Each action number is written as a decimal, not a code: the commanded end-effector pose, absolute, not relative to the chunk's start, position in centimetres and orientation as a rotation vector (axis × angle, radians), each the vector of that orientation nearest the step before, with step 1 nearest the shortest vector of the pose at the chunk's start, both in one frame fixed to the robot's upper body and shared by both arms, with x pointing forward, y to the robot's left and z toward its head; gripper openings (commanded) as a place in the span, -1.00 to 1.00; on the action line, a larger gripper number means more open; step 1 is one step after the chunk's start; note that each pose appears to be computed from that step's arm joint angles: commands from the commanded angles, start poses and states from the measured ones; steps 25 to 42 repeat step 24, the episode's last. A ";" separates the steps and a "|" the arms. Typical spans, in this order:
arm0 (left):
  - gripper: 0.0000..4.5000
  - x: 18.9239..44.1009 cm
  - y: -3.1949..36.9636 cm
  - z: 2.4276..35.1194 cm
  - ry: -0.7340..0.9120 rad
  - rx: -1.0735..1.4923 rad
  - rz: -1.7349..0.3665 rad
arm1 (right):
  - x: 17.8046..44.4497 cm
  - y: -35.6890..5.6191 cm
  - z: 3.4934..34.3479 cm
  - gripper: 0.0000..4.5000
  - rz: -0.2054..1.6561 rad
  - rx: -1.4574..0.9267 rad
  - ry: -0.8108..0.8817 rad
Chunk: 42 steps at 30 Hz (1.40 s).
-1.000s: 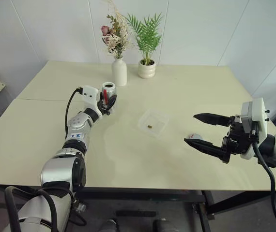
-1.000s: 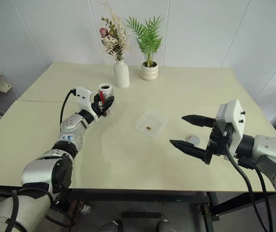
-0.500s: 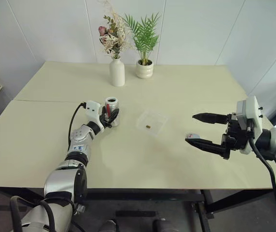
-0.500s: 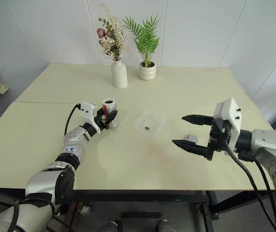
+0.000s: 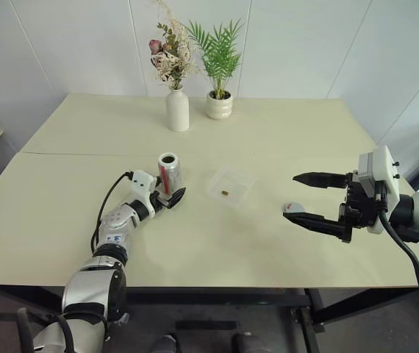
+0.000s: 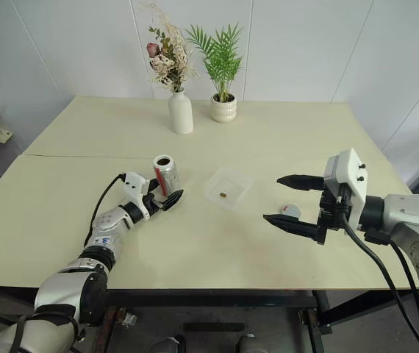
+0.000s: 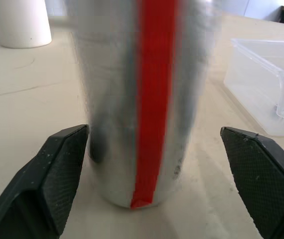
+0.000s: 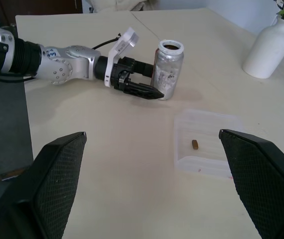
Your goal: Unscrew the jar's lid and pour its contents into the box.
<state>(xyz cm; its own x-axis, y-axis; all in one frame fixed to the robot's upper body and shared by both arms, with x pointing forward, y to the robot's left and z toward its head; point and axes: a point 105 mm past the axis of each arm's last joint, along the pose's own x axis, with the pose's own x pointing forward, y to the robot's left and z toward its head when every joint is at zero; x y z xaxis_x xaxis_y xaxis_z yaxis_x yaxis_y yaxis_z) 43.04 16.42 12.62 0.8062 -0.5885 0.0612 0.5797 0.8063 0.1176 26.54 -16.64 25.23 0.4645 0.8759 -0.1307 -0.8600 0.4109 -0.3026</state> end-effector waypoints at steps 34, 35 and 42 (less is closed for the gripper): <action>0.99 34.6 26.9 21.8 -0.095 0.332 -1.134 | 24.4 -21.6 27.2 1.00 1.039 -0.538 0.037; 0.99 34.6 26.9 21.8 -0.095 0.332 -1.134 | 24.4 -21.6 27.2 1.00 1.039 -0.538 0.037; 0.99 34.6 26.9 21.8 -0.095 0.332 -1.134 | 24.4 -21.6 27.2 1.00 1.039 -0.538 0.037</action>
